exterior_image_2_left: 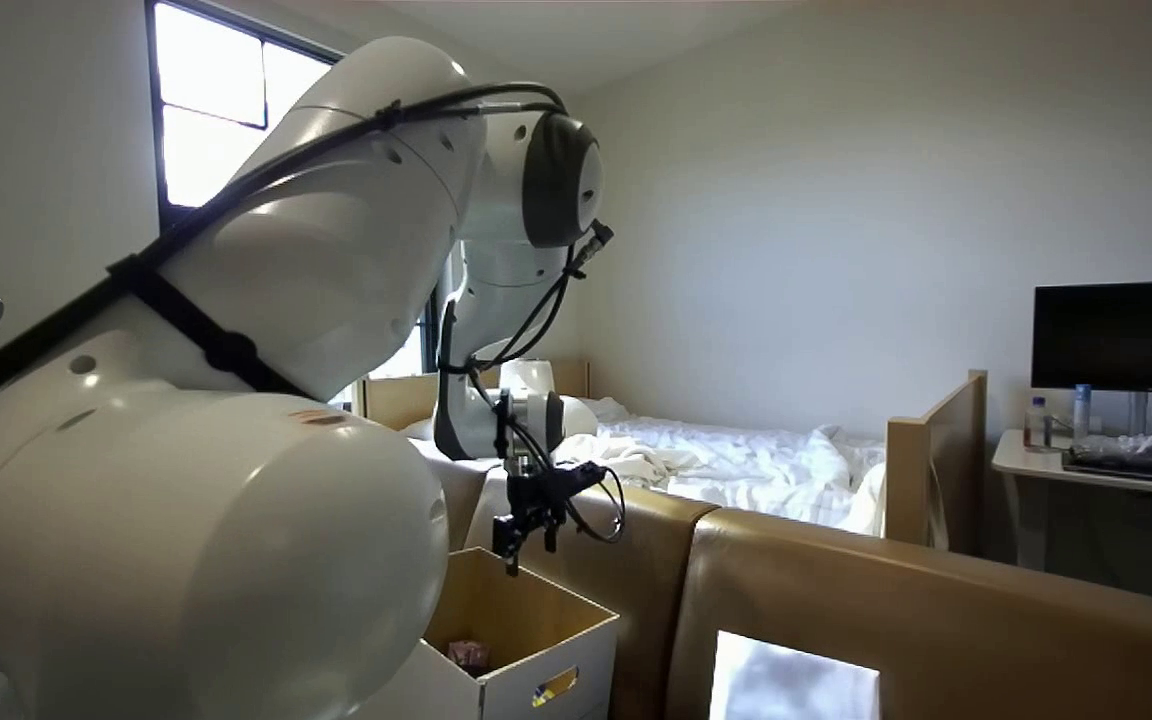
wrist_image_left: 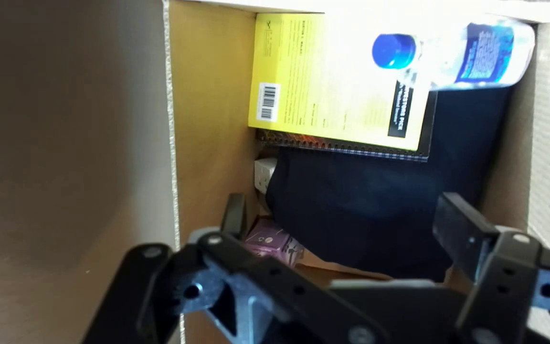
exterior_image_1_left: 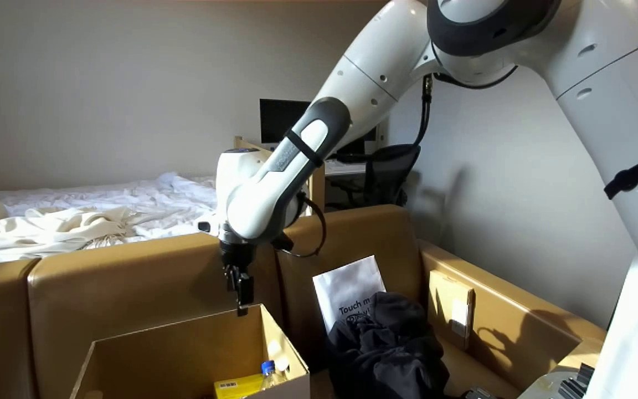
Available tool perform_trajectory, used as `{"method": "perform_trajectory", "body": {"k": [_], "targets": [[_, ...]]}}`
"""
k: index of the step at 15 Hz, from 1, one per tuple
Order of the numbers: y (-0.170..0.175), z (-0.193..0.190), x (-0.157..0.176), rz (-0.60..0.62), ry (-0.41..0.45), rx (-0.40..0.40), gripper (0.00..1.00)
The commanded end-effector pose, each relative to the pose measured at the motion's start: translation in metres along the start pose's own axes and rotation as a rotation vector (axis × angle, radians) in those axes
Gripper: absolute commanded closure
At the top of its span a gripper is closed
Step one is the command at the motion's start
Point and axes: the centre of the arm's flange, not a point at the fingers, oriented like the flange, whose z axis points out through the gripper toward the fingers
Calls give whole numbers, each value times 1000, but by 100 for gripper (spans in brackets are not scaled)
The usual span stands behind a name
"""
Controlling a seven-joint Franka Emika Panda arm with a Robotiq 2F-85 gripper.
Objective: Remove the bottle from the box and put it on the handle of the couch
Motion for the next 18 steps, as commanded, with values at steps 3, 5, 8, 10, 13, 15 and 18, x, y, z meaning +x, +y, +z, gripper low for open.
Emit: {"method": "perform_trajectory", "body": {"k": [3, 5, 8, 10, 13, 15, 18], "targets": [[-59, 42, -33, -114, 55, 121, 0], [-65, 61, -28, -133, 54, 171, 0], [-62, 83, -26, -136, -19, 222, 0], [-59, 94, -40, -122, -94, 254, 0], [-48, 104, -58, -107, -151, 303, 0], [-44, 113, -60, -95, -161, 333, 0], [-36, 122, -54, -87, -147, 354, 0]]}}
